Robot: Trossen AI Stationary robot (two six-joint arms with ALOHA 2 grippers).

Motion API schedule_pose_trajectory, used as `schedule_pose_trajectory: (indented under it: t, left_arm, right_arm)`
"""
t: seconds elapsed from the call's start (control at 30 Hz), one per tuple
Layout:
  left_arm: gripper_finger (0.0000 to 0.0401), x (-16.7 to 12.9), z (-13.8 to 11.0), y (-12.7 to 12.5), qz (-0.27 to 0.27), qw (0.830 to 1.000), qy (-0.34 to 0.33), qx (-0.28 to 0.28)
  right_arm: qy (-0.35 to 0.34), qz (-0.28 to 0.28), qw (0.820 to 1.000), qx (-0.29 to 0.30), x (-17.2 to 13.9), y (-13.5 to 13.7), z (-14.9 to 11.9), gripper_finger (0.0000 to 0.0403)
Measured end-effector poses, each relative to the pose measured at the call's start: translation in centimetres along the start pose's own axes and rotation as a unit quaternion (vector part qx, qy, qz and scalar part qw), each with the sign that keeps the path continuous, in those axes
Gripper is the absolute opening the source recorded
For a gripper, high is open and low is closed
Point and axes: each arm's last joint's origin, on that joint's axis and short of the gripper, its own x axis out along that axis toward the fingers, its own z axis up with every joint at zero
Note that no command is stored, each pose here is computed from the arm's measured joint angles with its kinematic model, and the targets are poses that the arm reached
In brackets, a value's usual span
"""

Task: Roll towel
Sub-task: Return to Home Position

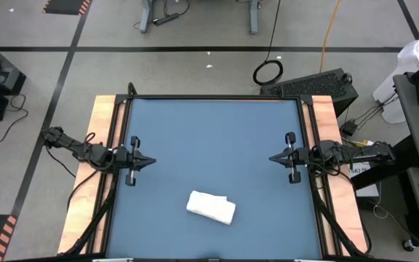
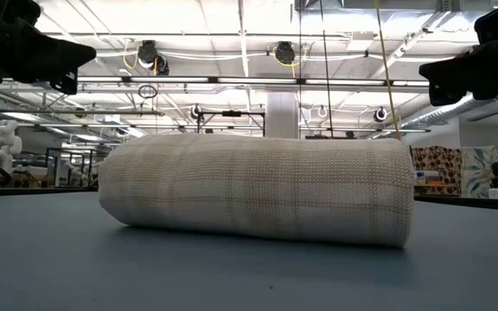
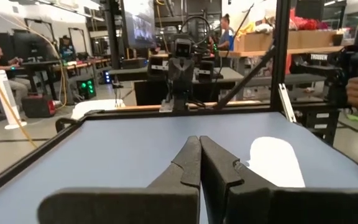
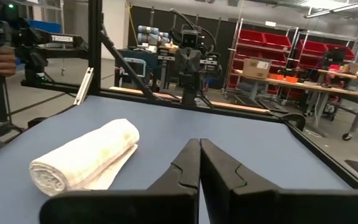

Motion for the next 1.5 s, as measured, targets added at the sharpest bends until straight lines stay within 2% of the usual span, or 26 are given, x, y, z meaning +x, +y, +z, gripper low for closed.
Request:
schedule_pose_trajectory:
  t: [0.43, 1.5]
  left_arm:
    - [0.0001, 0.1, -0.1, 0.7, 0.047, 0.999, 0.005, 0.02]
    - [0.0001, 0.5, -0.5, 2.4, 0.04, 0.999, 0.015, 0.03]
  right_arm:
    - [0.0, 0.0, 1.0, 0.011, 0.0, 0.0, 0.0, 0.0001]
    - [0.001, 0.003, 1.0, 0.018, 0.0, 0.0, 0.0, 0.0001]
